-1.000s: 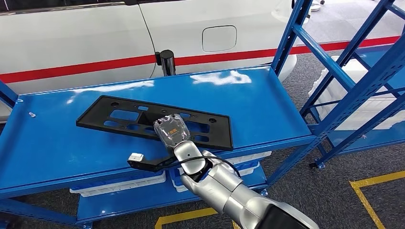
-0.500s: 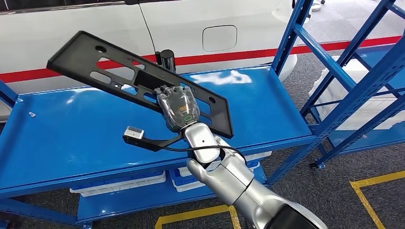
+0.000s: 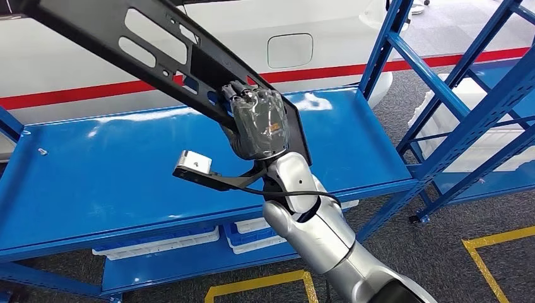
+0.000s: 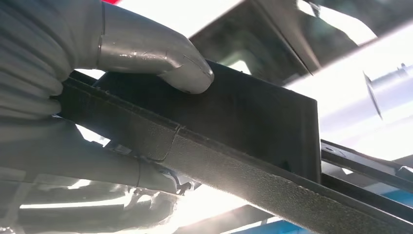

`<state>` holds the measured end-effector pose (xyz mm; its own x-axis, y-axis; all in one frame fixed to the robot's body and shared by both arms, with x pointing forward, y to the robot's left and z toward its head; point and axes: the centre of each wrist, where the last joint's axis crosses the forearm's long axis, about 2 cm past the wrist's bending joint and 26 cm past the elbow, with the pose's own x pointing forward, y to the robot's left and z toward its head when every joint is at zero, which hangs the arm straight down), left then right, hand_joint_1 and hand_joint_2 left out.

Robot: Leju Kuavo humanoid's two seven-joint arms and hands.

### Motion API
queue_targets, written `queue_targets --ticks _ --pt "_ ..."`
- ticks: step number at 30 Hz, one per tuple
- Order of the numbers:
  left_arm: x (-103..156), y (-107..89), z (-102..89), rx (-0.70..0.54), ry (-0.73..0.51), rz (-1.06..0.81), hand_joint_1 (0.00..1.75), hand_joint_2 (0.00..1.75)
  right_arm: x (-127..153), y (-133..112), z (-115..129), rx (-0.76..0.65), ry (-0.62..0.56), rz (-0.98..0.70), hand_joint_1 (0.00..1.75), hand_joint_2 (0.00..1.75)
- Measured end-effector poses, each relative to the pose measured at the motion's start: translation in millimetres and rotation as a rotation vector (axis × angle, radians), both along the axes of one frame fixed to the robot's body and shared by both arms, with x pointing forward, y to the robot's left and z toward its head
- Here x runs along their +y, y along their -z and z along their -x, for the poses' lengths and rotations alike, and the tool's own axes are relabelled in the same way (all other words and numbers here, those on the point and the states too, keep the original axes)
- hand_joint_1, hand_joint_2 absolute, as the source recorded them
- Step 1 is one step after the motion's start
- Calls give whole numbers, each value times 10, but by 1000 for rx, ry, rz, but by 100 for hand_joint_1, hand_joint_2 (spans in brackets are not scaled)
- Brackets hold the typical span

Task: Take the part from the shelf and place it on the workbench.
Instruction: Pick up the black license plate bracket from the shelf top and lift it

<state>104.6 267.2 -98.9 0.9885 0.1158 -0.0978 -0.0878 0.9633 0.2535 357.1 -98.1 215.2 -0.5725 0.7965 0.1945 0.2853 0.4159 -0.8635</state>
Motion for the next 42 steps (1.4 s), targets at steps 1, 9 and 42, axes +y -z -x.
queue_targets --ticks 1,9,42 --pt "0 0 -1 0 3 0 0 175 -21 -57 3 -9 -26 -53 175 175" --pt "12 3 5 1 2 11 0 175 -114 -387 87 163 -383 -487 175 175" --pt "123 26 84 18 -74 30 0 175 -436 32 535 293 -625 -854 175 175"
